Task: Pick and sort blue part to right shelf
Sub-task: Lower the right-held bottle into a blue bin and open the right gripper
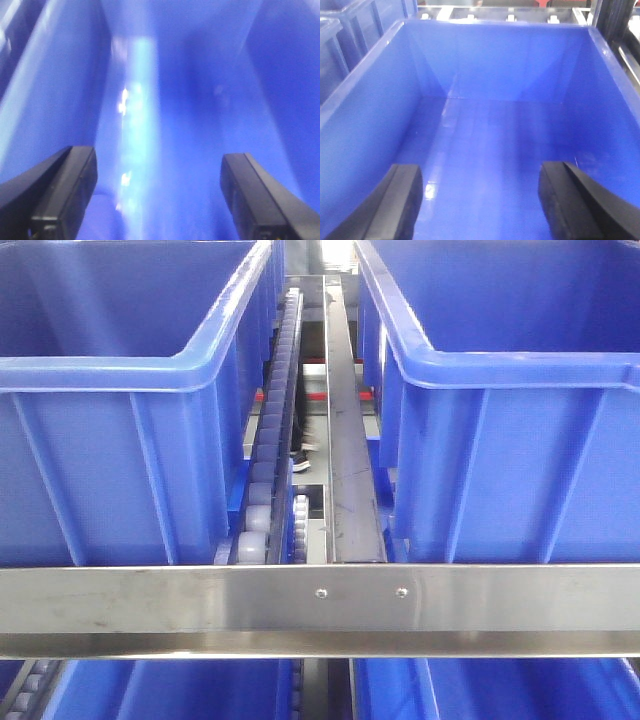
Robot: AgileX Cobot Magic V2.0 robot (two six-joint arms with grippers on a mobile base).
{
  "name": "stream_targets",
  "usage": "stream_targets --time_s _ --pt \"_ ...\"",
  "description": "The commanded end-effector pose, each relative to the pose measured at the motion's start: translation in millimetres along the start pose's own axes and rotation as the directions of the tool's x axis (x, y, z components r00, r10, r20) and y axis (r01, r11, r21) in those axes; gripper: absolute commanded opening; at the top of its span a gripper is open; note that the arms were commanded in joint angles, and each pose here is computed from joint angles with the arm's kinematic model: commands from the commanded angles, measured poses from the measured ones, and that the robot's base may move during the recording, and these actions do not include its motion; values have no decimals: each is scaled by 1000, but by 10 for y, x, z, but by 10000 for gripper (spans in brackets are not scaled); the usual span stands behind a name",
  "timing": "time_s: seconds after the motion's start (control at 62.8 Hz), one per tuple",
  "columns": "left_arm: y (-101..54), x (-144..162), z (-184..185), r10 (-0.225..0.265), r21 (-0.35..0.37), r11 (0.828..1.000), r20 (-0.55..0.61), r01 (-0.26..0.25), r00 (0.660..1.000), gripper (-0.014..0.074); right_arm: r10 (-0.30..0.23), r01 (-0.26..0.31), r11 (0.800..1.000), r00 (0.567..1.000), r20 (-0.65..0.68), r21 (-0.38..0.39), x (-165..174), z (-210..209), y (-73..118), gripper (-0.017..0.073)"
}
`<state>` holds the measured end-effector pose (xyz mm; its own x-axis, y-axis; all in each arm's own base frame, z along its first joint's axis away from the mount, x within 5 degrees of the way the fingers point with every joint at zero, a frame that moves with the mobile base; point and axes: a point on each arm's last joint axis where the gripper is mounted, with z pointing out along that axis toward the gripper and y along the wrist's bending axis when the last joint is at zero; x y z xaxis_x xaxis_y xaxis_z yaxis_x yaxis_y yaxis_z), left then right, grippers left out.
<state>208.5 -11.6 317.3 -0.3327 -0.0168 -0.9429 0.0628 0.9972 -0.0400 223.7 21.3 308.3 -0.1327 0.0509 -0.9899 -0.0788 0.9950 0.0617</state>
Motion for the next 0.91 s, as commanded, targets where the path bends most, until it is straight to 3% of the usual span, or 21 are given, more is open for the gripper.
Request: stream_targets --time_s 0.0,0.127,0.35,0.398,0.557,0.892 --pt "5 -288 -75 -11 -13 1000 149 13 989 585 -5 5 1000 992 126 1 -226 -23 1 558" --pt "-15 -406 -115 -10 3 1000 142 9 990 487 -5 5 1000 992 128 1 -243 -55 2 482" --pt "-28 -502 -155 -8 13 1000 146 6 989 115 -4 4 1000 985 174 -3 -336 -180 7 104" --pt "-29 -504 -156 -8 14 1000 145 6 989 130 -4 4 1000 983 185 -3 -350 -194 8 37" --pt "-38 -474 -164 -7 23 1000 111 5 994 123 -3 4 1000 982 191 -4 -368 -226 9 55" --pt "-31 -461 -566 -8 8 1000 272 6 962 123 -2 4 1000 980 199 -9 -410 -546 12 55"
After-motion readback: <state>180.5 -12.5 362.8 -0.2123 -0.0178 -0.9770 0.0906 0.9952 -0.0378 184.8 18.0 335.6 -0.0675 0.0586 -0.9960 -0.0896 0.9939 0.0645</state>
